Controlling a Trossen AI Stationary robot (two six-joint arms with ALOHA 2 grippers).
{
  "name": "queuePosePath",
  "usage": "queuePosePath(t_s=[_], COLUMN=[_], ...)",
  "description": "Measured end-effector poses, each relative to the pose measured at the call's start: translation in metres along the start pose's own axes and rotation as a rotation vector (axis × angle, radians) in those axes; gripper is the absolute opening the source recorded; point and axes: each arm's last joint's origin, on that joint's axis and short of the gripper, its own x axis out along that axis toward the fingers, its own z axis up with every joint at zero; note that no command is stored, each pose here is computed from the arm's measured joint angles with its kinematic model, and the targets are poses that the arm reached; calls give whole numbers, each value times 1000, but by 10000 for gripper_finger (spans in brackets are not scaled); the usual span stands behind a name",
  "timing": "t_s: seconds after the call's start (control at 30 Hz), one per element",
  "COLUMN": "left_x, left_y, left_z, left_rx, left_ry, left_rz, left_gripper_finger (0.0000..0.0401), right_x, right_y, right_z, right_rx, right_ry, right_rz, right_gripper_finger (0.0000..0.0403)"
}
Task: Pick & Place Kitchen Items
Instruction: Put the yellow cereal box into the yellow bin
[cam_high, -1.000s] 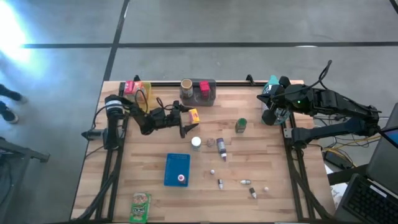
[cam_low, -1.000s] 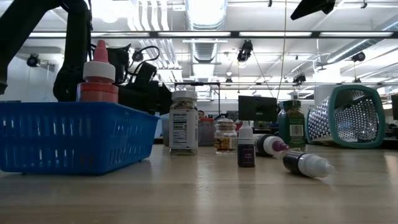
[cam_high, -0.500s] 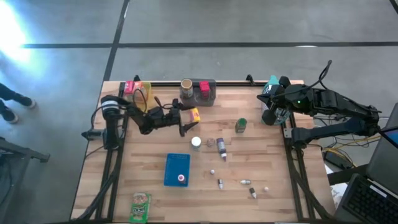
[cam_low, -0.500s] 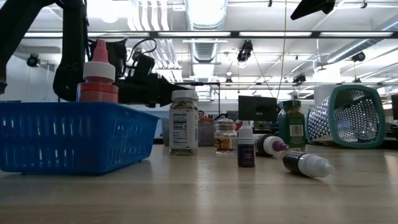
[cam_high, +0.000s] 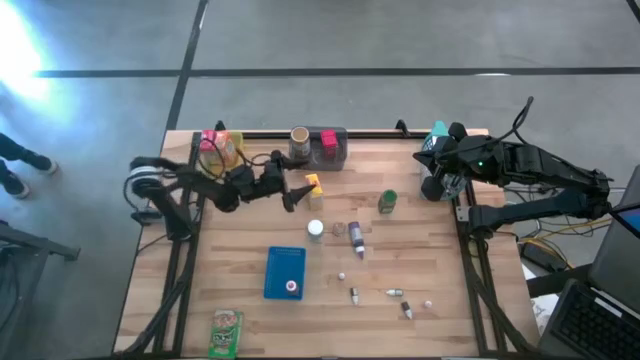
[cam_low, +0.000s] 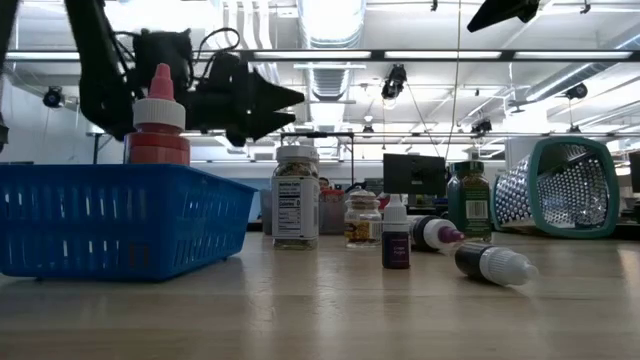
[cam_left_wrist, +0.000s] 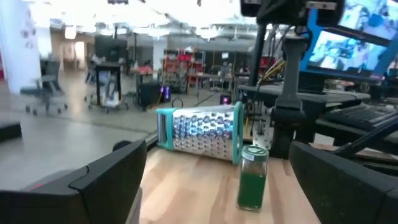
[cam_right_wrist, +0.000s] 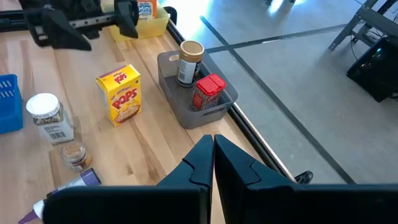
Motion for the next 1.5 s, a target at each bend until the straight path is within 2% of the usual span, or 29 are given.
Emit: queuePosePath(t_s=[0.1, 0.17, 0.37, 0.43, 0.5, 0.63, 0.77, 0.9, 0.97, 1.27, 1.5], left_x=[-2, -3, 2, 5, 10, 19, 26, 28, 29, 39, 62], left_y=[-1, -3, -8, -9, -10, -10, -14, -21, -25, -30, -31], left_z=[20, 35, 91, 105, 116, 129, 134, 132, 130, 108, 96], left_rx=[1, 28, 178, 210, 229, 243, 414, 740, 850, 966, 1154], left_ry=[44, 123, 621, 737, 802, 823, 813, 779, 750, 854, 957], left_rz=[10, 5, -26, -39, -45, -32, -141, -334, -424, -520, -721], left_gripper_finger=[399, 399, 399, 399, 399, 399, 399, 399, 399, 399, 398], right_x=[0, 0, 0, 0, 0, 0, 0, 0, 0, 0, 0], right_y=[0, 0, 0, 0, 0, 0, 0, 0, 0, 0, 0], right_z=[0, 0, 0, 0, 0, 0, 0, 0, 0, 0, 0], right_rx=[0, -1, 1, -1, 2, 2, 0, 0, 1, 2, 0], right_ry=[0, 0, 0, 0, 0, 0, 0, 0, 1, 0, 0], right_rz=[0, 0, 0, 0, 0, 0, 0, 0, 0, 0, 0], right_gripper_finger=[8, 8, 8, 8, 8, 8, 8, 8, 8, 8, 8])
